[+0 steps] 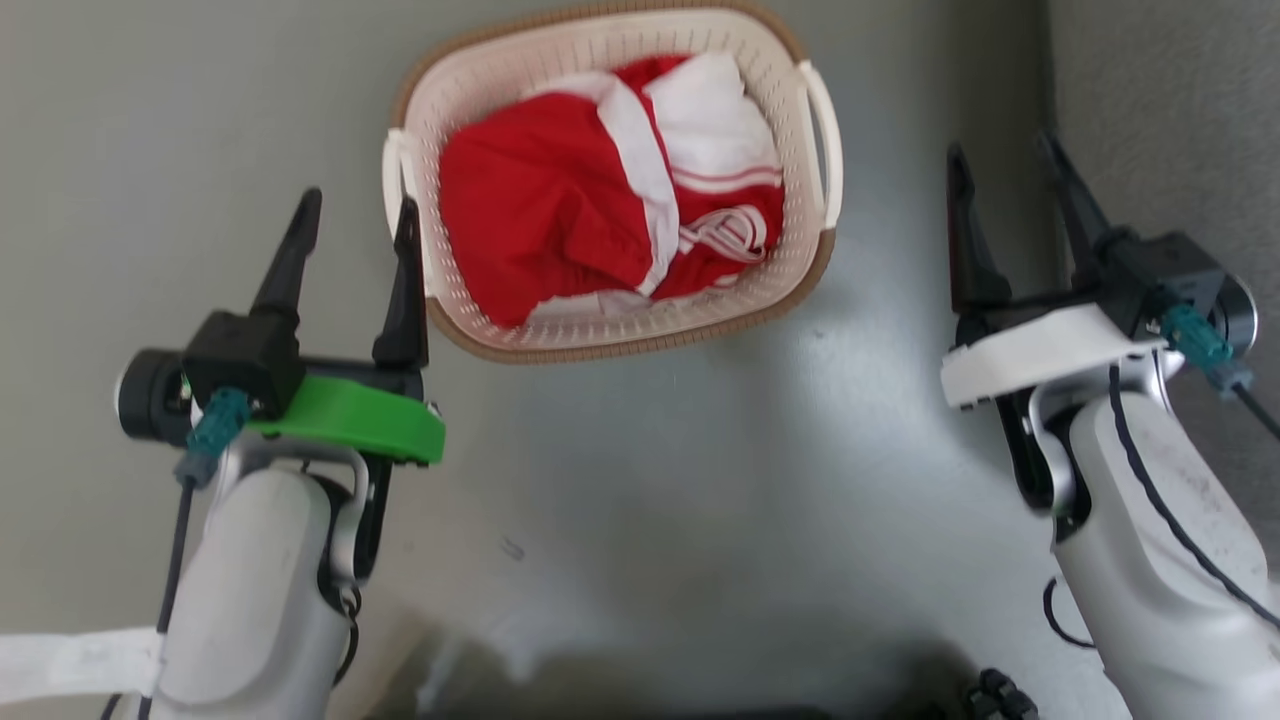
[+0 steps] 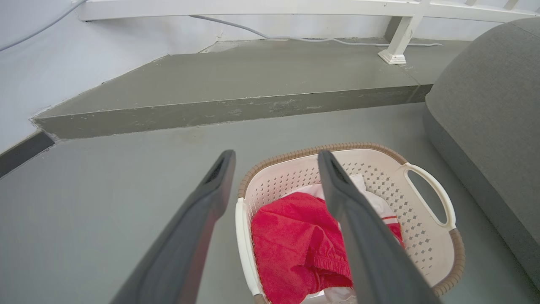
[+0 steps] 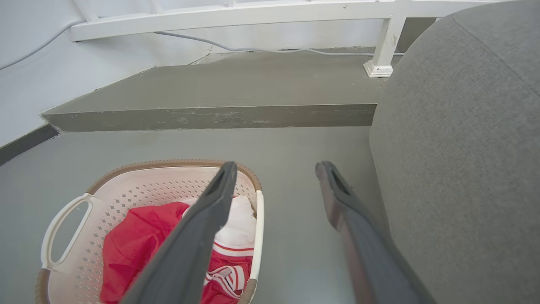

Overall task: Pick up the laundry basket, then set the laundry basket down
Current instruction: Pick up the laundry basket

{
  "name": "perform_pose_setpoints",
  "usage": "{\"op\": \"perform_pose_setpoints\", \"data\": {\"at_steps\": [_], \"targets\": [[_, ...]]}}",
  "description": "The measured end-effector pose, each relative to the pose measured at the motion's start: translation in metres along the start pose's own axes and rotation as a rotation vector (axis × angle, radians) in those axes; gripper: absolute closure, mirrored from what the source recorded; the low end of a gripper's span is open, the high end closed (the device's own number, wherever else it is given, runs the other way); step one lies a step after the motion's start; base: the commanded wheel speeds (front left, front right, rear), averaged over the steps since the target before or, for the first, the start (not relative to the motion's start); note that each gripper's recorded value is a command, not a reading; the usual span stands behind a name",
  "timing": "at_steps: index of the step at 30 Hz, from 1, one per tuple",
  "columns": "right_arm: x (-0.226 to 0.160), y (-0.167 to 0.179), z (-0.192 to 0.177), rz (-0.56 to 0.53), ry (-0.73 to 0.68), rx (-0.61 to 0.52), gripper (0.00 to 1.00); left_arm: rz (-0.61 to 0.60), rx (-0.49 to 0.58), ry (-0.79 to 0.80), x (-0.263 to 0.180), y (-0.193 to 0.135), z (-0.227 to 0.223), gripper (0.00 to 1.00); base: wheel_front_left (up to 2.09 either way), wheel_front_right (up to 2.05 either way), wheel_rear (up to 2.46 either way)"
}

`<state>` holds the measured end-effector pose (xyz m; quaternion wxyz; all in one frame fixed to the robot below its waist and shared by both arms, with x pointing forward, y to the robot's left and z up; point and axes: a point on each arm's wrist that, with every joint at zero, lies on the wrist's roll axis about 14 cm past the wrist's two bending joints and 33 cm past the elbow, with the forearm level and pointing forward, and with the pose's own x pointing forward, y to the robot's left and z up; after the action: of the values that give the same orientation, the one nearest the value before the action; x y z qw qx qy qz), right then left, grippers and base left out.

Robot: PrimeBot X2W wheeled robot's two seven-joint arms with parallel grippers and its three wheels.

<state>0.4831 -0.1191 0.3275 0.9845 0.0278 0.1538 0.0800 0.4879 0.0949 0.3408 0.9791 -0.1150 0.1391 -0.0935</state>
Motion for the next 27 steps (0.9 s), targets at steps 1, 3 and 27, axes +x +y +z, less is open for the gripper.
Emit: {"op": "perform_pose_setpoints", "data": {"at_steps": [1,3,27], "targets": [[0.003,0.0,-0.003,0.001,0.003,0.002,0.0,-0.004,-0.002,0.005,0.003,0.001,-0.003,0.0,0.0,0.0,0.0],[0.01,0.0,-0.008,0.003,0.01,0.005,0.0,-0.005,-0.004,0.018,0.009,0.003,-0.011,0.0,0.0,0.0,0.0],[0.048,0.018,-0.098,0.094,0.241,0.019,0.0,-0.015,-0.028,0.269,0.046,0.026,-0.108,0.0,0.0,0.0,0.0]]}}
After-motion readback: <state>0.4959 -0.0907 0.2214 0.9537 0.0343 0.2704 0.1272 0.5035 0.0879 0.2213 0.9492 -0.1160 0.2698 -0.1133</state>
